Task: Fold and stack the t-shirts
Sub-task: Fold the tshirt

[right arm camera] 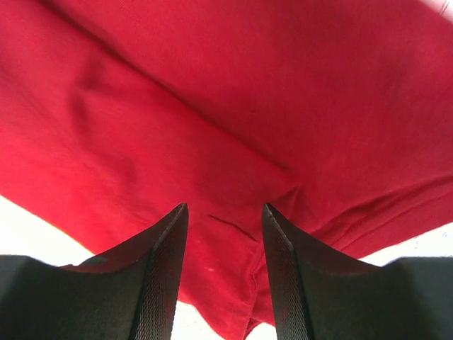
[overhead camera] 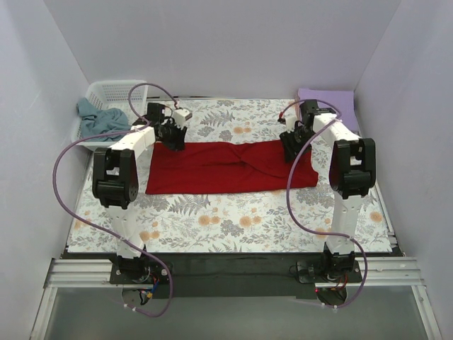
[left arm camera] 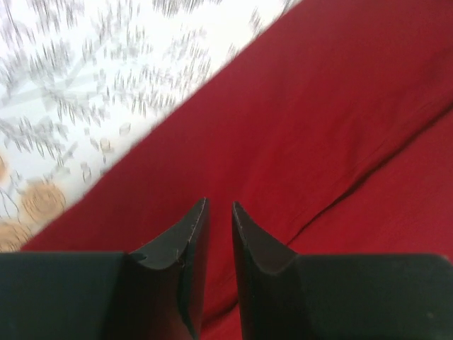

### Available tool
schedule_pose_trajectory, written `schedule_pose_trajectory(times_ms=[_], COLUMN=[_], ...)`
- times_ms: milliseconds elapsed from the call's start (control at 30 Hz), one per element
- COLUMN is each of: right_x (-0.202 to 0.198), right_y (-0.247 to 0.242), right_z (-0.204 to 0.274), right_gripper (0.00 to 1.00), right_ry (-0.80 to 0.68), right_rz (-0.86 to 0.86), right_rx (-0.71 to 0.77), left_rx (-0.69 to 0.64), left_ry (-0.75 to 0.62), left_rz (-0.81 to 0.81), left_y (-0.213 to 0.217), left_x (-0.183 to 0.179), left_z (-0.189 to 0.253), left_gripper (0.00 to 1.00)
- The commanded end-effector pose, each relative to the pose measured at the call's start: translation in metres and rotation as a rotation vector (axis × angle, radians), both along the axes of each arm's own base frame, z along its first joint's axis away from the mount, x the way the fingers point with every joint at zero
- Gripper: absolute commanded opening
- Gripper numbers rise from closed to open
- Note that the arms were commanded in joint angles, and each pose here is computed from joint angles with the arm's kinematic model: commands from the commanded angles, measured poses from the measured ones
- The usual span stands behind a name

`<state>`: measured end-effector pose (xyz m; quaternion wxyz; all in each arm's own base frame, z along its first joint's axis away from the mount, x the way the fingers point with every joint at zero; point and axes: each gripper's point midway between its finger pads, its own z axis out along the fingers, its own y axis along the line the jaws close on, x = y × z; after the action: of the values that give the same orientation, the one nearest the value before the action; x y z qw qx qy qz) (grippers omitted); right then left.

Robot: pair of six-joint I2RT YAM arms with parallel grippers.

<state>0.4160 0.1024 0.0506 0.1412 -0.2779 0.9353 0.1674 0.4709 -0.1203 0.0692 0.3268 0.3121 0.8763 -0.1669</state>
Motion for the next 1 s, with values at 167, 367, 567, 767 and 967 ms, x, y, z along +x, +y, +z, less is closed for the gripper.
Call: schedule_pose_trajectory(times_ms=[167,367,567,767,967], right_x=[-0.026,-0.044,-0.012,0.053,0.144], right_y=[-0.037,-0.032,0.02,0.056,0.086], right_z=[-0.023,-0.012,-0.012,-0.046,-0.035], right_gripper=[0.5,0.49,0.49,0.48,0.43], right_ry=[0.021,-0.009,-0.076,-0.139,-0.421], right_rz=[-0.071,-0.041,0.072,0.122,0.174], right_rx=[-0.186,-0.223,-0.235,-0.311,-0.377], left_rx=[0.31,0.399,0.391,0.257,0.13], left_ry=[0.166,0.235,0.309,0.288,-0.041], left_rz=[0.047,0.025,0.026,0.171,0.251], left_y=[0.064,0.103,0.119,0.125,0.115], left_x=[-0.044,-0.111,-0.185,-0.202,-0.151], left_z=[-0.068,-0.081,-0.078,-0.044,0.043], left_gripper=[0.17,0.13,0.13,0.16,0.25])
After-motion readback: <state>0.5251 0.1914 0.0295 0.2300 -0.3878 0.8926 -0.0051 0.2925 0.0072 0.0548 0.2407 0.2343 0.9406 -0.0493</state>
